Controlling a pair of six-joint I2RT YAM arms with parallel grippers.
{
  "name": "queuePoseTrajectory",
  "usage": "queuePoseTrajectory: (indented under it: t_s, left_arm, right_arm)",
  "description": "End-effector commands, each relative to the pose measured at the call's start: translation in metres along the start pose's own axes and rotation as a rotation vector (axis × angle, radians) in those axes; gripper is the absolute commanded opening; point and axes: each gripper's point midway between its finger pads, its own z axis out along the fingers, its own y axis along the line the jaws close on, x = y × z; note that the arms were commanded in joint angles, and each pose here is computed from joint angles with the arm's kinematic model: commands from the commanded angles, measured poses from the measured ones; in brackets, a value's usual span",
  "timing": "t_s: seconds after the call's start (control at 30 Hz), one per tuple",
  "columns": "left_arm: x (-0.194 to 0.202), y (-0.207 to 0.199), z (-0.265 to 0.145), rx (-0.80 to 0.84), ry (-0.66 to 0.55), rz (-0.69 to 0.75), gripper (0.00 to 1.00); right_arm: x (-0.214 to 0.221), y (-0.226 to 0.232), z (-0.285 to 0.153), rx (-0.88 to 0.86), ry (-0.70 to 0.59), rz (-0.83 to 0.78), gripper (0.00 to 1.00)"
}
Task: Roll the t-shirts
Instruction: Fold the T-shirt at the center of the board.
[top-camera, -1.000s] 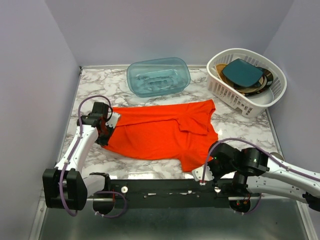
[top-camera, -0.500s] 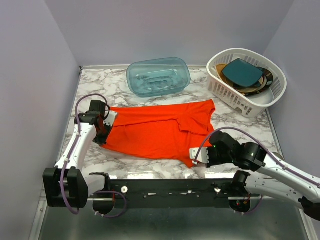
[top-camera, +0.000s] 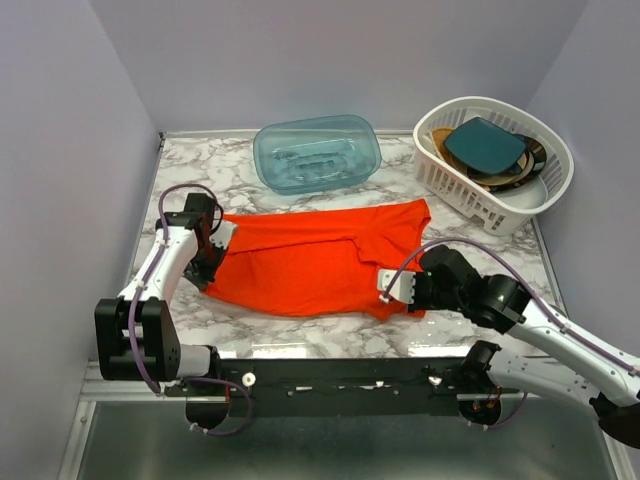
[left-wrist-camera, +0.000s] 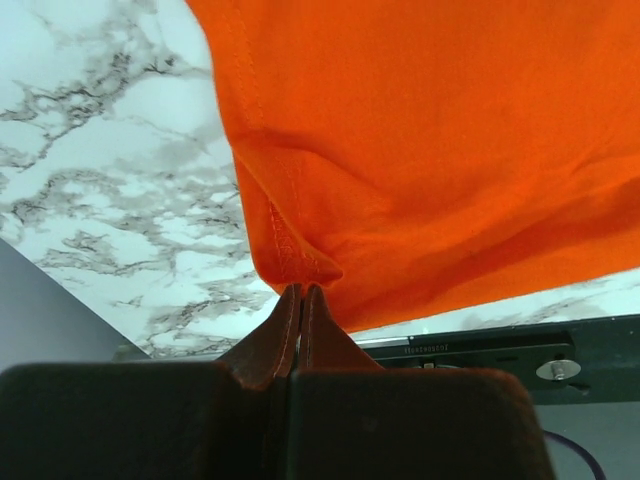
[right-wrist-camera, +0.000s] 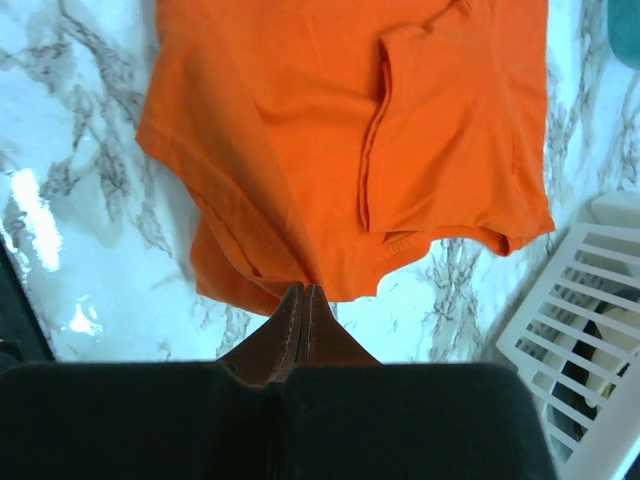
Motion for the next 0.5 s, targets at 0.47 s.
queuePoseTrajectory:
  t_s: [0.47]
  left_arm:
    - [-0.038,0.024,0.001,-0.006,-0.031,-0.178,0.00]
  right_arm:
    - [0.002,-0.096,-0.003,0.262,0.024,0.041,0.00]
